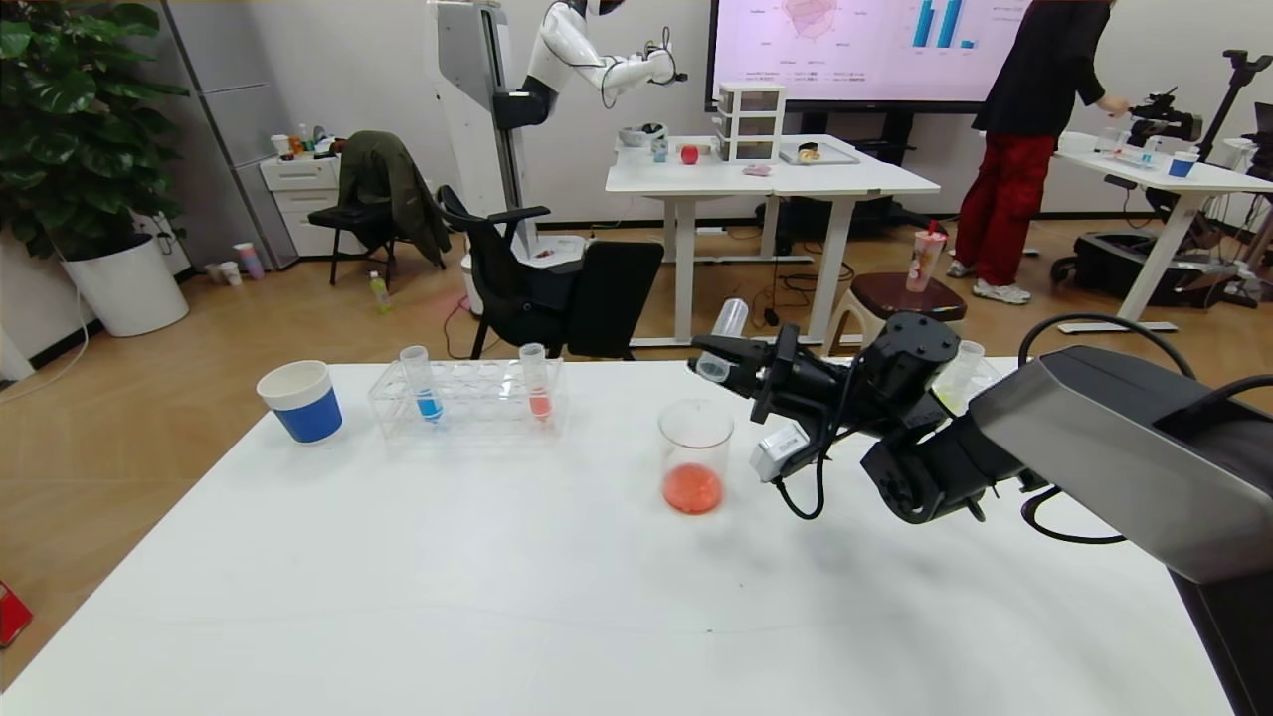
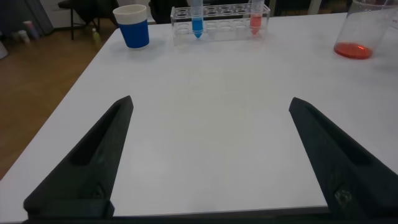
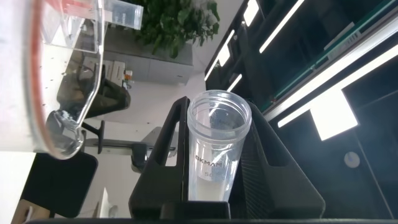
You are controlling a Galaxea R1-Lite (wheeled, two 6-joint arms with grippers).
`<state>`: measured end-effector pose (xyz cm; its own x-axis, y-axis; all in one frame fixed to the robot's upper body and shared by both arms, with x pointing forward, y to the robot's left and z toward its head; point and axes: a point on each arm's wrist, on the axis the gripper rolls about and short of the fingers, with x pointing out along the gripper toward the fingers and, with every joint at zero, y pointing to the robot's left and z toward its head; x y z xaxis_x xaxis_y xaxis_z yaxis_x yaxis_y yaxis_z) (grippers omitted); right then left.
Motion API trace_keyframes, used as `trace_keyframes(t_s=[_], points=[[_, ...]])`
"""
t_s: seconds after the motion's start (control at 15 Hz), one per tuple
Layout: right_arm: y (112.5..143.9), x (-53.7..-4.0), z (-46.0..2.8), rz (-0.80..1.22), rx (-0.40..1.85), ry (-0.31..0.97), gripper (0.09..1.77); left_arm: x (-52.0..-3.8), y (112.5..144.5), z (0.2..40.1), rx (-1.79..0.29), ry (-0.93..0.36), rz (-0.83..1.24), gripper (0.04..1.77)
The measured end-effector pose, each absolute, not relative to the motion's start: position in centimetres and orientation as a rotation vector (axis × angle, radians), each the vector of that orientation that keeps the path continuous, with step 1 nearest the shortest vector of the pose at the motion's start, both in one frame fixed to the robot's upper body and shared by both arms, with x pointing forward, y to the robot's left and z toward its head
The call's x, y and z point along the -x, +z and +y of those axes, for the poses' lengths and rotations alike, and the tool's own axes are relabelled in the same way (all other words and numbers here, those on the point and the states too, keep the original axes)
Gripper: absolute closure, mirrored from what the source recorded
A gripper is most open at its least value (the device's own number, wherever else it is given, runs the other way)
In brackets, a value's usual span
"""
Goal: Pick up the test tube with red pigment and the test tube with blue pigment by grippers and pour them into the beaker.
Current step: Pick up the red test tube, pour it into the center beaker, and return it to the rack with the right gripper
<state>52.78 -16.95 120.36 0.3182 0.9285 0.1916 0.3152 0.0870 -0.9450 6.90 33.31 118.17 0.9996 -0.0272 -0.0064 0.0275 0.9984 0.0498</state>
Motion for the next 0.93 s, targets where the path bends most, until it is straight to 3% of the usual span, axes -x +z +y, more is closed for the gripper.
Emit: trace_keyframes(t_s=[0.27,0.53,0.73,0.93], points=[[124.0,-53.6,-18.2,-1.077,1.254,0.633,1.37,-6.9,118.2,33.3,-0.05,-0.027,0.005,0.06],[128.0,-53.8,-19.9,-0.909,0.869,0.517,1.37,-6.9,118.2,33.3,-0.05,-0.028,0.005,0.06],[129.5,-53.5,-21.1,-0.77,0.564,0.33,1.37,-6.9,118.2,33.3,-0.05,-0.028,0.006,0.06],[129.3,-52.9,-22.3,-0.498,0.328,0.168,1.37,-6.9,118.2,33.3,-0.05,-0.028,0.006,0.06]])
